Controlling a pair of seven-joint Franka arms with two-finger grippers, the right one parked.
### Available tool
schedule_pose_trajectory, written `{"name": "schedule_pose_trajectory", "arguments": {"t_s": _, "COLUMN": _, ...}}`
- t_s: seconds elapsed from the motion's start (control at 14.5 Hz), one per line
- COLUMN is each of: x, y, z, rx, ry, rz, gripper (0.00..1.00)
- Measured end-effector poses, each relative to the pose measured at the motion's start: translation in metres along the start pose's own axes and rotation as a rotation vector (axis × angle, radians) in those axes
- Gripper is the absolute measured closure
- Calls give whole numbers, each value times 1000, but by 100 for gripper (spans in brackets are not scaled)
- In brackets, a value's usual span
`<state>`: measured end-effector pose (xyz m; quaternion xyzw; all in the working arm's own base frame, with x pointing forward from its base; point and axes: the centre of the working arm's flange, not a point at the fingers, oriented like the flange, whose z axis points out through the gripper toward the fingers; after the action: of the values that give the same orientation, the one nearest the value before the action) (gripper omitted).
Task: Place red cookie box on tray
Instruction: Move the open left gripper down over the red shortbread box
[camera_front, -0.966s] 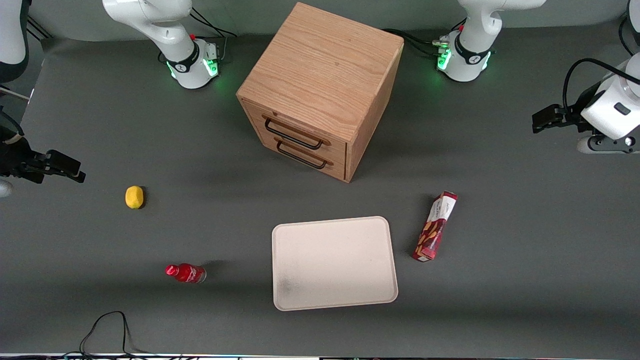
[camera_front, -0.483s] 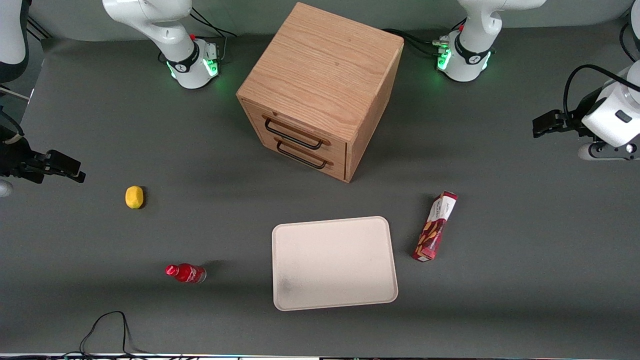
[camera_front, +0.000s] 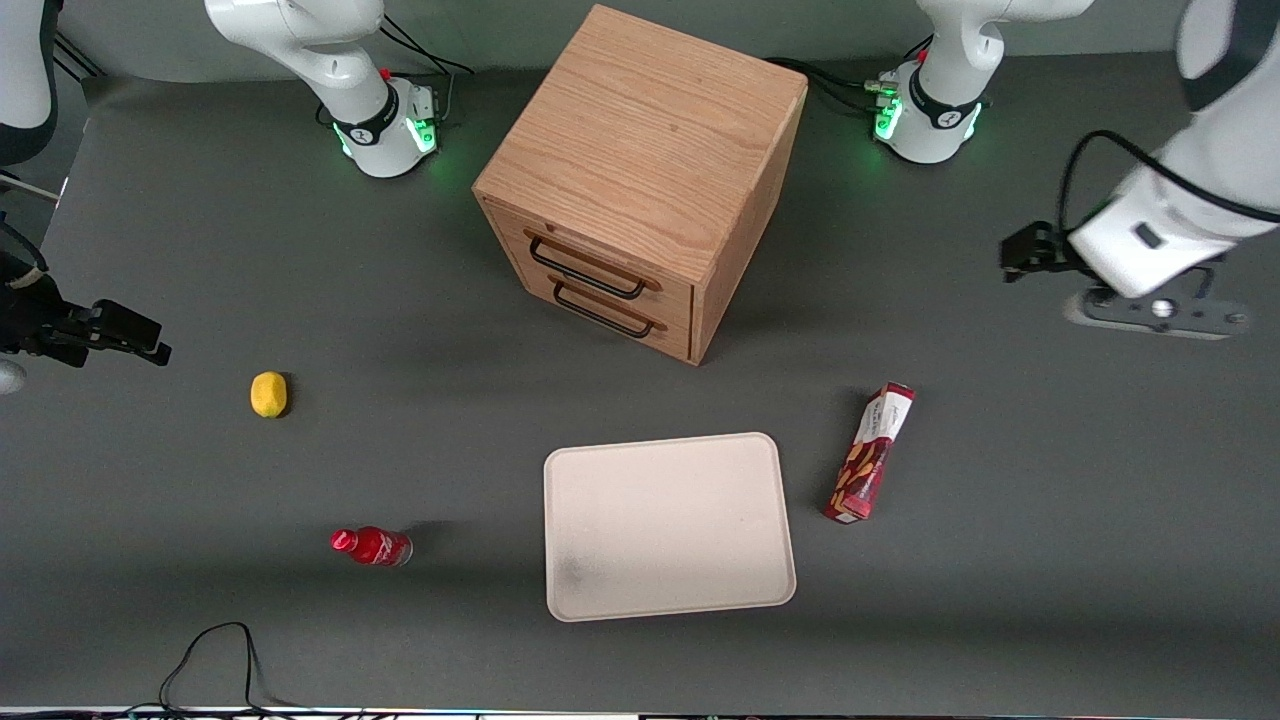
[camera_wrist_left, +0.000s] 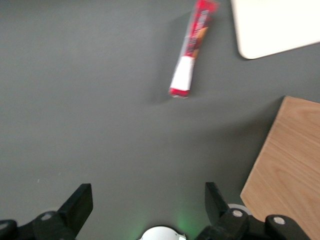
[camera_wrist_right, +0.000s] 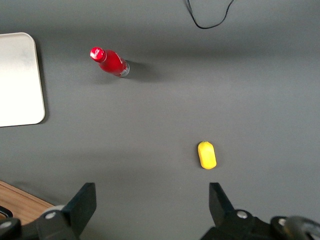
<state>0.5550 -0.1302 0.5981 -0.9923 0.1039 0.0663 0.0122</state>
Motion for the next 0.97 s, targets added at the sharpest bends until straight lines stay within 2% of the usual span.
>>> {"name": "schedule_pose_trajectory", "arguments": {"t_s": 0.14, "x": 11, "y": 33, "z": -8, "rx": -5, "ry": 23, "rz": 61, "gripper": 0}}
{"name": "schedule_pose_trajectory", "arguments": {"t_s": 0.28, "x": 23, "y": 40, "z": -6, "rx": -18, "ry": 27, "rz": 77, "gripper": 0}}
{"name": "schedule_pose_trajectory", "arguments": {"t_s": 0.62, "x": 49, "y": 35, "z": 26, "rx": -35, "ry": -21, "rz": 80, "gripper": 0}}
{"name": "schedule_pose_trajectory", "arguments": {"t_s": 0.97, "x": 101, "y": 34, "z": 86, "rx": -60, "ry": 20, "rz": 79, "gripper": 0}}
